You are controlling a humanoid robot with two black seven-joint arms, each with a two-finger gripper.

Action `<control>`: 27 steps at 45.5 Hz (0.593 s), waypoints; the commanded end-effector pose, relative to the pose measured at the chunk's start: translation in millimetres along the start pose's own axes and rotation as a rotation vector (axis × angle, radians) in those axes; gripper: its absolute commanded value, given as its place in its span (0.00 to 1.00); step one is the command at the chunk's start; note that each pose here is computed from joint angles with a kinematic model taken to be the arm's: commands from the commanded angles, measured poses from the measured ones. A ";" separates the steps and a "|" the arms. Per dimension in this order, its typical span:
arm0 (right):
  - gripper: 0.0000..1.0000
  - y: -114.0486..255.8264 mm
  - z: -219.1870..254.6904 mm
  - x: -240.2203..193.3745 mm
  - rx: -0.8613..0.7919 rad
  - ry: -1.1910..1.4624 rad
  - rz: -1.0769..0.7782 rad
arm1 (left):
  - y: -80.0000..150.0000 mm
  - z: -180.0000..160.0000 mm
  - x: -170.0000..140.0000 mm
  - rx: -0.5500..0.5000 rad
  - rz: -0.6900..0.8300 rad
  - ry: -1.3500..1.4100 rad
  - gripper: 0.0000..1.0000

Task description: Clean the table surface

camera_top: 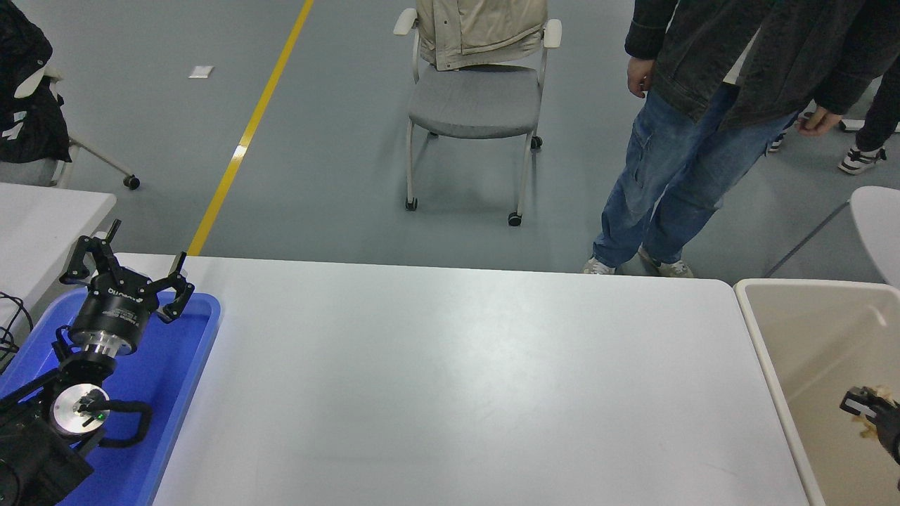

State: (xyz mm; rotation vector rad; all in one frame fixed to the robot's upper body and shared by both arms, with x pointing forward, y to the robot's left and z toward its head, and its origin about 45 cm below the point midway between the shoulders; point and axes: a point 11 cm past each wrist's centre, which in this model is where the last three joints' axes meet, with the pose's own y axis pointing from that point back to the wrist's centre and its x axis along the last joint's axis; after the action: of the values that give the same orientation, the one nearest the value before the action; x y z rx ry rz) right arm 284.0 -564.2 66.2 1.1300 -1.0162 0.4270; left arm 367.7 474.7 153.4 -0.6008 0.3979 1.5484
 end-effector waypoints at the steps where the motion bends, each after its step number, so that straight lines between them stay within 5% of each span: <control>1: 1.00 -1.4 -0.2 0.4 -0.037 0.003 -0.003 | 0.0 0.1 0.0 -0.001 0.000 0.000 1.00; 23: 1.00 0.3 18.9 19.9 -0.082 -0.100 0.049 | 0.0 -0.1 0.0 0.001 0.000 0.000 1.00; 27: 1.00 -3.2 1.7 37.1 -0.030 -0.344 0.087 | 0.0 -0.1 0.0 0.001 0.000 0.000 1.00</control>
State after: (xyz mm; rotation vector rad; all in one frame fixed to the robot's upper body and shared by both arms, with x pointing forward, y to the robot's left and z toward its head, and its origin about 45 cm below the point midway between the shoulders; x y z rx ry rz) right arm 285.5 -577.2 77.2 1.0822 -1.1145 0.3711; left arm 367.7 474.7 153.4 -0.6010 0.3980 1.5485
